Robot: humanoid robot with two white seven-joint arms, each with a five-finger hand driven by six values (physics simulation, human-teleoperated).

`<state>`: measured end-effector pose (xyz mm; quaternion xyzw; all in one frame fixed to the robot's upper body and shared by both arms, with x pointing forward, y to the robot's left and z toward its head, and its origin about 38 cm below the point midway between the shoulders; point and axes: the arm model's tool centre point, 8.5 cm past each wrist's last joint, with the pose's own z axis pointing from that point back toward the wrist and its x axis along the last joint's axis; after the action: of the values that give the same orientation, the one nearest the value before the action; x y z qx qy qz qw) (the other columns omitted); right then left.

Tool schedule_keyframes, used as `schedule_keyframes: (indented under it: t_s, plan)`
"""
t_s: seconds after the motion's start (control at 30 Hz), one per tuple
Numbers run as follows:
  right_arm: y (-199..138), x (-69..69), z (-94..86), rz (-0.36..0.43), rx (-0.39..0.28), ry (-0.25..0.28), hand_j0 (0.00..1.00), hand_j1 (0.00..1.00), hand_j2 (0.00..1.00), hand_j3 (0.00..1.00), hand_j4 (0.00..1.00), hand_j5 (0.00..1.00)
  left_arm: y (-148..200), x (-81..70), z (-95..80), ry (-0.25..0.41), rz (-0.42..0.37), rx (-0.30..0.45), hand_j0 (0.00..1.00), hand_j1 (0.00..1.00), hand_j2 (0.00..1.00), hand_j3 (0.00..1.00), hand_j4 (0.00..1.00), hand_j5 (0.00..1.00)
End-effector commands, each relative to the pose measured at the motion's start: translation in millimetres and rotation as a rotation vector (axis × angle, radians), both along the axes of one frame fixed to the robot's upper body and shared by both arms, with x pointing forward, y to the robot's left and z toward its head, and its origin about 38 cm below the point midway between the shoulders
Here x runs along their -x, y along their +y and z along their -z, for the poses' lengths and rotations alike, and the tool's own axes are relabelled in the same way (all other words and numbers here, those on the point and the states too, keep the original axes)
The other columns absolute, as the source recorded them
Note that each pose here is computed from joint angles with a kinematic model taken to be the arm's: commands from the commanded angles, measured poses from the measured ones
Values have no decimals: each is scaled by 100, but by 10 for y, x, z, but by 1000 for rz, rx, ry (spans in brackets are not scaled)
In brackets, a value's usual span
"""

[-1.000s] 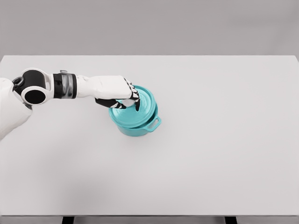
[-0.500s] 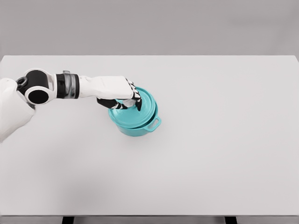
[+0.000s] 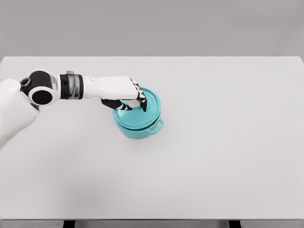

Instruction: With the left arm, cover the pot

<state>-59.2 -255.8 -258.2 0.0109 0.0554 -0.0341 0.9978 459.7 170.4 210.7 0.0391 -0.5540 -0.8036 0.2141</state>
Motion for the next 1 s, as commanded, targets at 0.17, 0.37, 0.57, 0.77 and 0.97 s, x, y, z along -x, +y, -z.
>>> schedule_keyframes:
  t_s: [0.17, 0.37, 0.57, 0.77, 0.97]
  plan:
    - [1, 1, 0, -1, 0, 0, 100, 100, 100, 100, 100, 100, -3, -9, 28, 5, -3, -6, 60, 60, 60, 60, 60, 60]
    - [1, 1, 0, -1, 0, 0, 100, 100, 100, 100, 100, 100, -9, -6, 35, 6, -2, -5, 64, 64, 64, 64, 64, 64]
    - [1, 1, 0, -1, 0, 0, 100, 100, 100, 100, 100, 100, -9, -6, 35, 6, -2, -5, 68, 68, 68, 68, 68, 68]
    - [1, 1, 0, 1, 0, 0, 100, 100, 100, 100, 100, 100, -9, -6, 35, 6, -2, -5, 68, 68, 68, 68, 68, 68]
    - [1, 1, 0, -1, 0, 0, 100, 100, 100, 100, 100, 100, -10, -6, 34, 7, -2, -4, 64, 64, 64, 64, 64, 64]
